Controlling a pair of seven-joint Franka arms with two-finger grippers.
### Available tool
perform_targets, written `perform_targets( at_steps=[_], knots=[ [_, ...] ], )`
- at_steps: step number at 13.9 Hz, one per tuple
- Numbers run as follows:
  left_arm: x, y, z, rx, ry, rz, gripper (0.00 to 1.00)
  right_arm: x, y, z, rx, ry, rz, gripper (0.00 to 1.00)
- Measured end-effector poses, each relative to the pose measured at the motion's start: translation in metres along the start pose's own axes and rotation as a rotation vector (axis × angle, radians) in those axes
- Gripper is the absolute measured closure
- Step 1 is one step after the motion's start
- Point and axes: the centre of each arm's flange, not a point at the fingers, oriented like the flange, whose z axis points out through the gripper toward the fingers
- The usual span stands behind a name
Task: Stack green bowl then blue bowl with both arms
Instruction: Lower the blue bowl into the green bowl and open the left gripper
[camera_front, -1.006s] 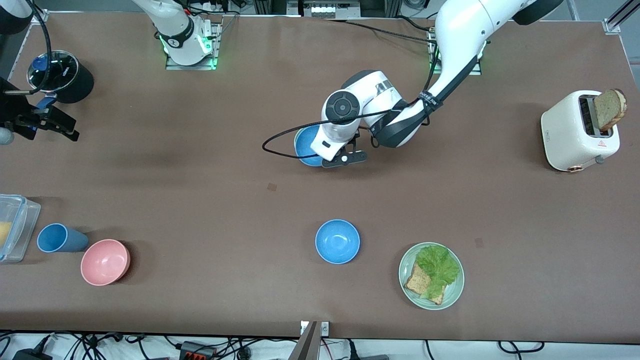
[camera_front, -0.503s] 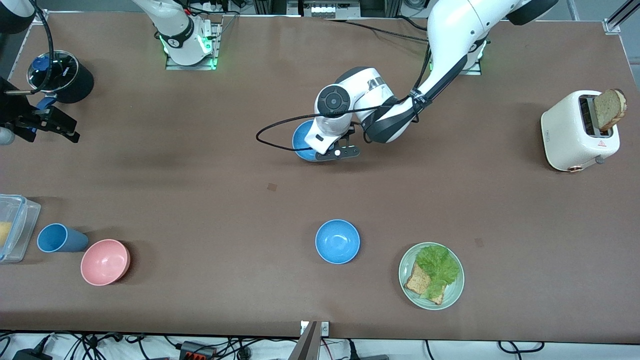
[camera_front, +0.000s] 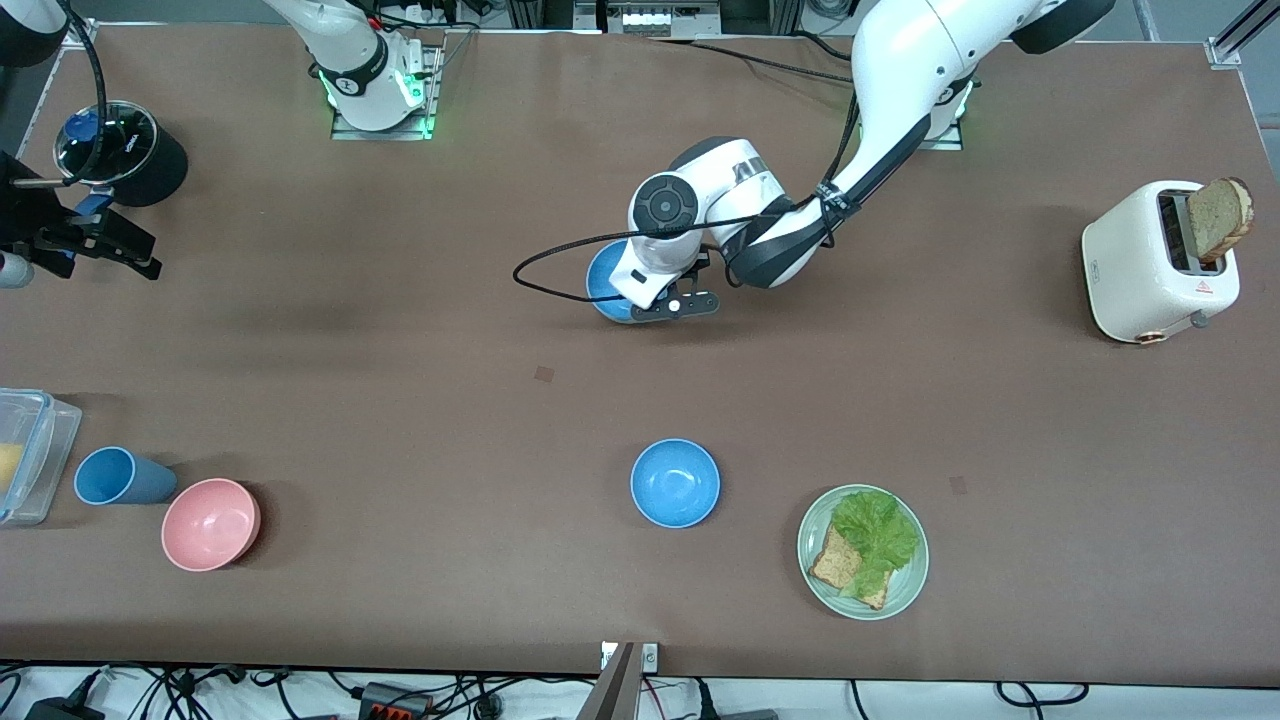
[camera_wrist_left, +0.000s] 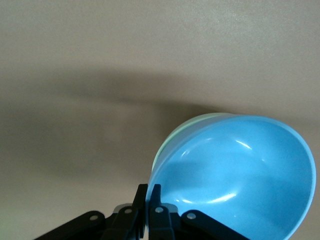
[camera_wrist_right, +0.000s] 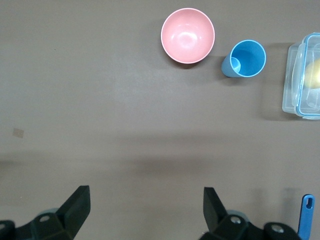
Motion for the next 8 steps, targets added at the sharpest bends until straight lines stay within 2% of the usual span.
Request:
perform_targets(
  at_steps=[1,3,4,5,6,8],
  knots=[
    [0.000,0.000,0.002,0.003,0.000,0.002,0.95,0.000,0.000,0.000,0.000,-0.001,0.004,0.00],
    [0.001,0.000,0.003,0.004,-0.002,0.002,0.86,-0.001,0.000,0.001,0.000,-0.007,0.007,0.00],
    [0.001,0.000,0.003,0.003,-0.001,0.001,0.86,-0.001,0.000,0.001,0.001,-0.012,0.009,0.00],
    [0.003,-0.001,0.001,0.001,0.001,-0.002,0.80,-0.002,0.000,0.002,0.001,-0.017,0.010,0.00],
    [0.005,-0.002,-0.002,0.001,0.002,-0.007,0.70,-0.002,0.000,0.002,0.001,-0.020,0.012,0.00],
    [0.016,-0.011,-0.018,0.016,0.002,-0.030,0.66,-0.002,0.000,0.002,0.001,-0.021,0.012,0.00]
  ],
)
